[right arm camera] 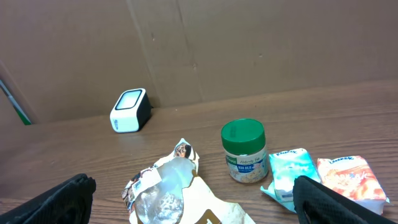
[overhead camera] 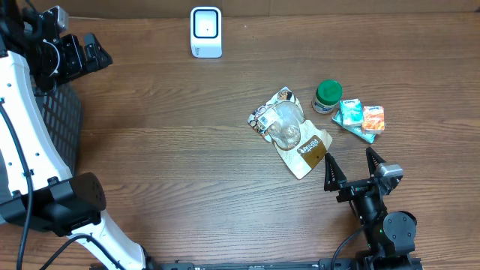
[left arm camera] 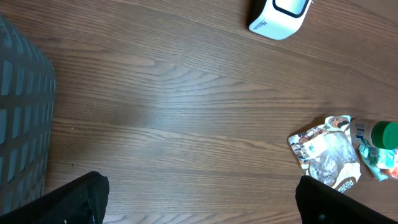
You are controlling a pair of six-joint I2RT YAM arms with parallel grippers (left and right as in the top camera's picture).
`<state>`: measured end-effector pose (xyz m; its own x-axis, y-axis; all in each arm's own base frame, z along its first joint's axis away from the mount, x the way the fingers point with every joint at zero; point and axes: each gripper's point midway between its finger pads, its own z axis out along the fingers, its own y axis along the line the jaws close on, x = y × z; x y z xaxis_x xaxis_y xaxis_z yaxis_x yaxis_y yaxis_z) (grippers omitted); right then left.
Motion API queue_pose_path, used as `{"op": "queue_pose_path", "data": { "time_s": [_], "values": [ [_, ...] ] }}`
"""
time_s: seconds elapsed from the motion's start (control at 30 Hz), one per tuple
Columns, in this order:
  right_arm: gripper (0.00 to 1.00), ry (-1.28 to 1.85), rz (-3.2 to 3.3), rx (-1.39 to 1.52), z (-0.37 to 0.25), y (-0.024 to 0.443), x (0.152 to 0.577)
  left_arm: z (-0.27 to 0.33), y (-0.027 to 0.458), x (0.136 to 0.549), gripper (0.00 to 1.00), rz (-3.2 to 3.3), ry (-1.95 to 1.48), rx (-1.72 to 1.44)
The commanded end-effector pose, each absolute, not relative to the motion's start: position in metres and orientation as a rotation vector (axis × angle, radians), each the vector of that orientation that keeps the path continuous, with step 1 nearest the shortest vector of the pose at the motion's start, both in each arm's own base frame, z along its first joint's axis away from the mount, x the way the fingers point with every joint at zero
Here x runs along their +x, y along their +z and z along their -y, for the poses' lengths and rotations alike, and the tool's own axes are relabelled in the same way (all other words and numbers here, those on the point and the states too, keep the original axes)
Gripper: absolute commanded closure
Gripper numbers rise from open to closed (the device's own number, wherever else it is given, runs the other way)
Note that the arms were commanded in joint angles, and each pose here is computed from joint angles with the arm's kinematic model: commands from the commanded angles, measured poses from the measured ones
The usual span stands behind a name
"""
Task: Scan the item barcode
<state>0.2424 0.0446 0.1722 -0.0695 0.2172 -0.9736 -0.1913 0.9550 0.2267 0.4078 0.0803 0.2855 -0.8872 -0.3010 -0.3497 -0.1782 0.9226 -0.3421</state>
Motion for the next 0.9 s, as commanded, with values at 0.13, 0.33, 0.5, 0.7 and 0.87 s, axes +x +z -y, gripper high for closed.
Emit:
{"op": "queue_pose_path", "data": {
  "time_s": [0.13, 0.33, 0.5, 0.7, 0.87],
  "values": [
    [0.00, 0.328, -1.601, 0.027, -0.043, 0.170, 0.243, -0.051, 0.325, 0.396, 0.00, -2.598, -0.401, -0.225],
    [0.00, 0.328, -1.601, 0.027, -0.043, 0.170, 0.243, -0.002, 0.364, 0.370, 0.00, -2.521, -0.409, -0.053],
    [0.00, 0.328, -1.601, 0.027, -0.043, 0.170, 0.243, 0.046, 0.379, 0.332, 0.00, -2.498, -0.451, 0.115],
    [0.00, 0.328, -1.600, 0.027, -0.043, 0.171, 0.243, 0.091, 0.379, 0.283, 0.00, -2.500, -0.511, 0.298],
    [0.00, 0.328, -1.600, 0.027, -0.043, 0.171, 0.243, 0.095, 0.387, 0.268, 0.01, -2.466, -0.514, 0.330]
  ]
}}
